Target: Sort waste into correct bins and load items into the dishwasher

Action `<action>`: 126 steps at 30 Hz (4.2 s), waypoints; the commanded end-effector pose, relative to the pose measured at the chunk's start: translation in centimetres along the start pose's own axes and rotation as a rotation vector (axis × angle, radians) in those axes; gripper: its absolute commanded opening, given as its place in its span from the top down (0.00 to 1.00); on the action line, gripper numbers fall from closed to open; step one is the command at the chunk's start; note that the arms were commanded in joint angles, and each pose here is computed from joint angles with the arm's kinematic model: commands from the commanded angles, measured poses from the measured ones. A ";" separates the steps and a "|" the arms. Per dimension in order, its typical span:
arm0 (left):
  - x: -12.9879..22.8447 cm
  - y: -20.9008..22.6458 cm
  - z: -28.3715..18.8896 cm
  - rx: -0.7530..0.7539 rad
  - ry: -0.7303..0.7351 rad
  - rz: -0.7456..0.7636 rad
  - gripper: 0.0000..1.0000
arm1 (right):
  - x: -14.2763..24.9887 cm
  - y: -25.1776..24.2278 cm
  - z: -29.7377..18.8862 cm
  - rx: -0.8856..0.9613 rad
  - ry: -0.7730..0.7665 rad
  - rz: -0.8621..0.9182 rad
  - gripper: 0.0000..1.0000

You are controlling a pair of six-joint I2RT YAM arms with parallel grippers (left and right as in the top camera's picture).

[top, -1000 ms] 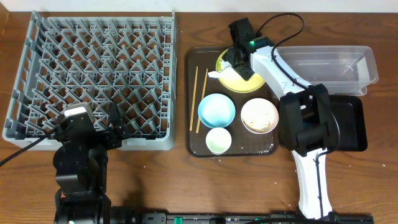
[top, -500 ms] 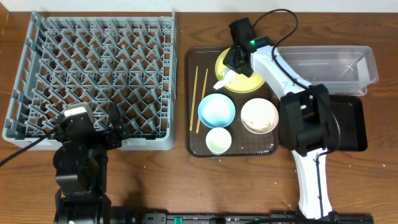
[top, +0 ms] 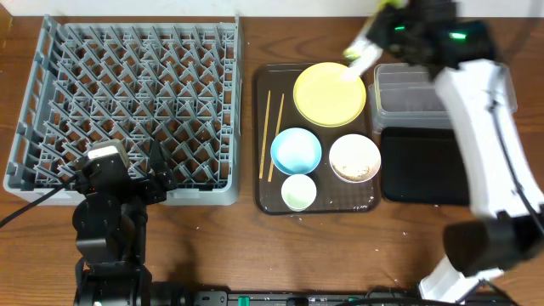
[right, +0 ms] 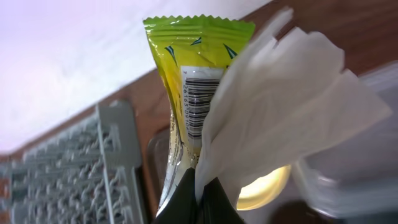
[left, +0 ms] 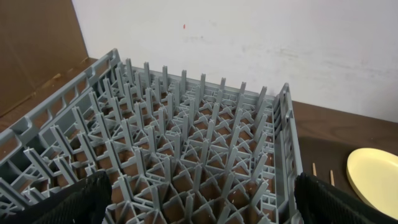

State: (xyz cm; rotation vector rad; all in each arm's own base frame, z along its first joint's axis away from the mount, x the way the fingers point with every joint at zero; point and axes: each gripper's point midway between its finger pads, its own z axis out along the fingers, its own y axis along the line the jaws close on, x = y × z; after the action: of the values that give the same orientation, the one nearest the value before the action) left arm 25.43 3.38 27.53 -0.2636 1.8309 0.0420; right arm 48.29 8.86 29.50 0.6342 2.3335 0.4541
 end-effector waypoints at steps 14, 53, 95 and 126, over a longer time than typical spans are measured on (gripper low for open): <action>-1.1 0.2 -0.4 -0.009 -0.027 0.001 0.05 | -1.2 -16.7 7.9 0.446 0.045 0.331 0.98; -1.1 0.2 -0.4 -0.009 -0.027 0.001 0.05 | 3.9 -2.9 3.1 0.008 0.222 -0.234 0.18; -1.1 0.2 -0.4 -0.009 -0.027 0.001 0.05 | 28.1 3.9 18.3 0.104 0.475 -0.687 0.46; -1.1 0.2 -0.4 -0.009 -0.027 0.001 0.05 | 25.2 -6.2 4.8 0.508 0.711 -0.520 0.64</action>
State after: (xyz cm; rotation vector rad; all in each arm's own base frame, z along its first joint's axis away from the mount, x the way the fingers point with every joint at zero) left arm 25.43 3.38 27.54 -0.2636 1.8305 0.0420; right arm 34.08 18.83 11.78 0.0416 3.1469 -0.1345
